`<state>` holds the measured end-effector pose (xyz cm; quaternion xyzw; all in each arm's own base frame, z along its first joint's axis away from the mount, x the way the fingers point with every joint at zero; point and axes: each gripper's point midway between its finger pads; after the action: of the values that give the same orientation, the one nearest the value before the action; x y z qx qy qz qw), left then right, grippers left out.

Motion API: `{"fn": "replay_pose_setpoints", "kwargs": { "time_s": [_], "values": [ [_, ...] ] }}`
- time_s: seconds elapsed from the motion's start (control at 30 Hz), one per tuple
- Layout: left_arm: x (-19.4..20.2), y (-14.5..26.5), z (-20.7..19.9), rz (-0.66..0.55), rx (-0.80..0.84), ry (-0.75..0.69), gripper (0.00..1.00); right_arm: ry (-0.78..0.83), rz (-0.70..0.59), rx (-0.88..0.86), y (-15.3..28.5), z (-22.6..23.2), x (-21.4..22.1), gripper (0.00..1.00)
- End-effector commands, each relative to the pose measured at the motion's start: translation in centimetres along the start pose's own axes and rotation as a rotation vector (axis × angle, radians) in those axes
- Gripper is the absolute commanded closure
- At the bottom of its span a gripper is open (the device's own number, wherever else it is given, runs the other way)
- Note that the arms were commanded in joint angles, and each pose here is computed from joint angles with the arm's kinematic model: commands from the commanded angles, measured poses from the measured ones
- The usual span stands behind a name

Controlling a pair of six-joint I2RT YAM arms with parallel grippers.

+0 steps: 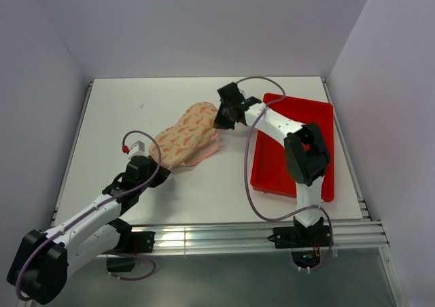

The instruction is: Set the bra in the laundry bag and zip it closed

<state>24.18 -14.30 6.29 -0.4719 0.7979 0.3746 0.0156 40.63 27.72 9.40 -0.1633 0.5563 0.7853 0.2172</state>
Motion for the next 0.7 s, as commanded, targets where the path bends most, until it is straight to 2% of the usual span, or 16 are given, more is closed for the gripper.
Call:
{"fn": "replay_pose_setpoints", "kwargs": {
  "time_s": [0.0,0.07,0.17,0.3,0.37,0.43,0.47,0.5,0.57,0.6,0.67],
  "values": [
    [0.2,0.4,1.4,0.003,-0.045,0.003,1.0,0.102,-0.067,0.053,0.8,0.2,-4.4,0.93],
    [0.5,0.3,1.2,0.017,-0.031,0.005,1.0,0.118,-0.041,0.051,0.4,0.5,-4.2,0.84],
    [1.1,-0.1,0.4,0.05,0.006,0.013,1.0,0.129,-0.066,0.038,2.0,1.5,-4.4,0.52],
    [1.7,-0.7,-1.6,0.07,0.065,0.005,1.0,0.112,-0.067,0.006,3.9,1.9,-3.1,0.36],
    [2.1,-0.8,-2.9,0.082,0.092,-0.015,1.0,0.082,-0.041,-0.024,4.0,1.9,-1.2,0.36],
    [2.6,-1.1,-4.3,0.105,0.119,-0.034,1.0,0.048,-0.051,-0.139,5.7,4.1,-0.3,0.36],
    [2.8,-1.2,-4.8,0.112,0.128,-0.041,1.0,0.037,-0.009,-0.134,5.2,3.4,2.1,0.36],
    [3.1,-1.5,-5.0,0.125,0.124,-0.051,1.0,0.031,-0.042,-0.193,6.4,4.5,2.0,0.35],
    [3.4,-1.5,-6.8,0.136,0.17,-0.071,1.0,0.002,0.017,-0.237,6.5,5.2,5.6,0.35],
    [3.6,-1.7,-7.0,0.142,0.167,-0.08,1.0,-0.008,-0.009,-0.288,7.4,6.2,5.6,0.35],
    [3.7,-1.7,-8.1,0.152,0.191,-0.095,1.0,-0.048,0.042,-0.32,7.4,6.7,8.4,0.35]
  ]
}}
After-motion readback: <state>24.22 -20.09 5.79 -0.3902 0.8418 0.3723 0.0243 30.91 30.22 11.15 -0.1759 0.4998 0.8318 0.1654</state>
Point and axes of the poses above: each gripper's point midway between its finger pads, its own y axis back along the fingers, its own z axis along the line the jaws close on, x = y × z, and after that the axes turned 14 degrees about y, right-handed
